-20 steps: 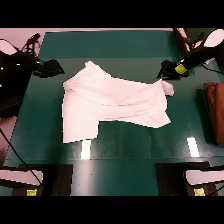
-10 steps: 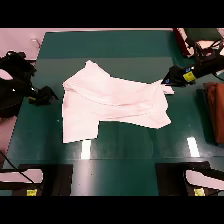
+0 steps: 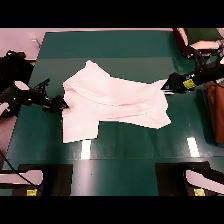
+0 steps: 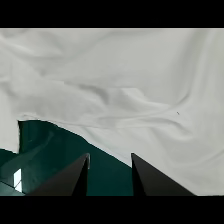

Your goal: Fold the shirts.

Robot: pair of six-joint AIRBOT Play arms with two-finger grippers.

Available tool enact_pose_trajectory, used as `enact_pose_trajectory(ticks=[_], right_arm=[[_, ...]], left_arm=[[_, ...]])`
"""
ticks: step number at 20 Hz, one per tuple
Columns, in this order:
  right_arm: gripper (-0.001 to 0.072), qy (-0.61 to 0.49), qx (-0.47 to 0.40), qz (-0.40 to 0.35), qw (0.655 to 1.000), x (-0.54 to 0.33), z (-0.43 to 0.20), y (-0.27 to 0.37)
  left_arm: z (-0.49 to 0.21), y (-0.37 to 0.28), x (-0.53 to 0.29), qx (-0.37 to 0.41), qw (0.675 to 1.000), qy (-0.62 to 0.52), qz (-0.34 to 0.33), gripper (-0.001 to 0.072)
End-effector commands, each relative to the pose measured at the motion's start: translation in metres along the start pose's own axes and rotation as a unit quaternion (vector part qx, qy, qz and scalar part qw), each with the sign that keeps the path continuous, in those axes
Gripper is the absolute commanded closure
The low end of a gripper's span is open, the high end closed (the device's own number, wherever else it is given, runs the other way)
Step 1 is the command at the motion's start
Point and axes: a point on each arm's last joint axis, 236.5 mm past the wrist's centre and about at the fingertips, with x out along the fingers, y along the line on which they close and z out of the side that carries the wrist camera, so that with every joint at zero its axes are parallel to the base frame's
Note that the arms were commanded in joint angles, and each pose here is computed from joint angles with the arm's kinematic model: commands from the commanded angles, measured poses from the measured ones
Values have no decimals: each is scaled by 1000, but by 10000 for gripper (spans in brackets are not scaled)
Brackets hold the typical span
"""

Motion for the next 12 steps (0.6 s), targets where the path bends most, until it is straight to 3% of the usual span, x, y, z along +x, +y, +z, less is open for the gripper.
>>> enact_pose_trajectory(ticks=[1,2,7,9,12], right_arm=[[409,22,-12,-7,1000,0,-11,-5],[409,37,-3,-9,999,0,-20,-11],[396,71,114,-57,989,11,-86,-95],[228,79,192,-58,977,22,-124,-128],[236,73,286,-28,955,51,-164,-152]], left_arm=[[-5,-8,6,11,1000,9,-1,500],[-5,-10,3,12,1000,11,-4,672],[23,-37,-44,58,997,-54,-4,679],[30,-46,-59,69,994,-81,-4,679],[31,-49,-64,73,993,-88,-5,678]])
